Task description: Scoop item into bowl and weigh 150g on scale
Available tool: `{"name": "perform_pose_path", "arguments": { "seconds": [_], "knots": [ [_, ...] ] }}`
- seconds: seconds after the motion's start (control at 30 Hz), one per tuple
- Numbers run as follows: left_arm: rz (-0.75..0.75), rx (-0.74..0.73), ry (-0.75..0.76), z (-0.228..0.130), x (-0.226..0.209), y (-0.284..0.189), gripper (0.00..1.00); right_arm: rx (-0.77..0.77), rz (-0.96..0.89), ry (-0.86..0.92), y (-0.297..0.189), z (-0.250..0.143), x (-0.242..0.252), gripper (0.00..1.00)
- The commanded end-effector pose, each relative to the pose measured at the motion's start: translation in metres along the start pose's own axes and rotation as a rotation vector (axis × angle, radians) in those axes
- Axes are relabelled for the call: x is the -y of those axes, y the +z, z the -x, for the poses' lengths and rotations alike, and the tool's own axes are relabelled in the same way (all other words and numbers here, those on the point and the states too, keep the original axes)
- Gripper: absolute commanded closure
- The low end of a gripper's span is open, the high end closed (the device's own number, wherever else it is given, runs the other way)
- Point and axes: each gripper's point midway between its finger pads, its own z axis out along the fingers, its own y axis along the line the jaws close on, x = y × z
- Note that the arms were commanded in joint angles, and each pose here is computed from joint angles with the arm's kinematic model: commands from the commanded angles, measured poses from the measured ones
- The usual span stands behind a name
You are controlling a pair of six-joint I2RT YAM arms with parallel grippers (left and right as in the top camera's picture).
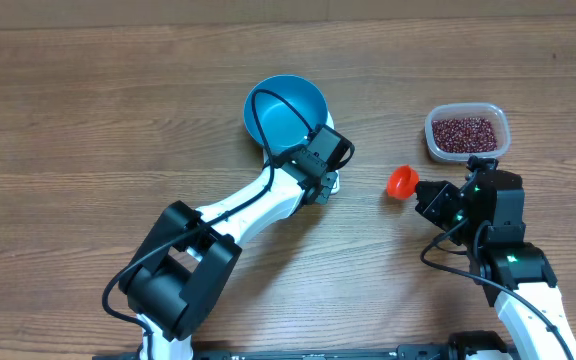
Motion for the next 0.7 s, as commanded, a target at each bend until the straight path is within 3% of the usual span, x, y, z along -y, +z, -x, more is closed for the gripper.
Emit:
{"name": "perform_pose_path", "arguments": {
  "seconds": [0.0, 0.67],
  "knots": [
    [0.000, -0.010, 0.020, -0.0025, -0.0007, 0.0052, 0.96, 0.027, 0.017, -0.015, -0.0045, 0.0094, -0.0094, 0.96],
    [0.029, -0.001, 0.017, -0.0004, -0.0066, 0.0054, 0.96, 0.027, 0.017, -0.014, -0.0045, 0.0095, -0.0093, 0.96]
  ]
}}
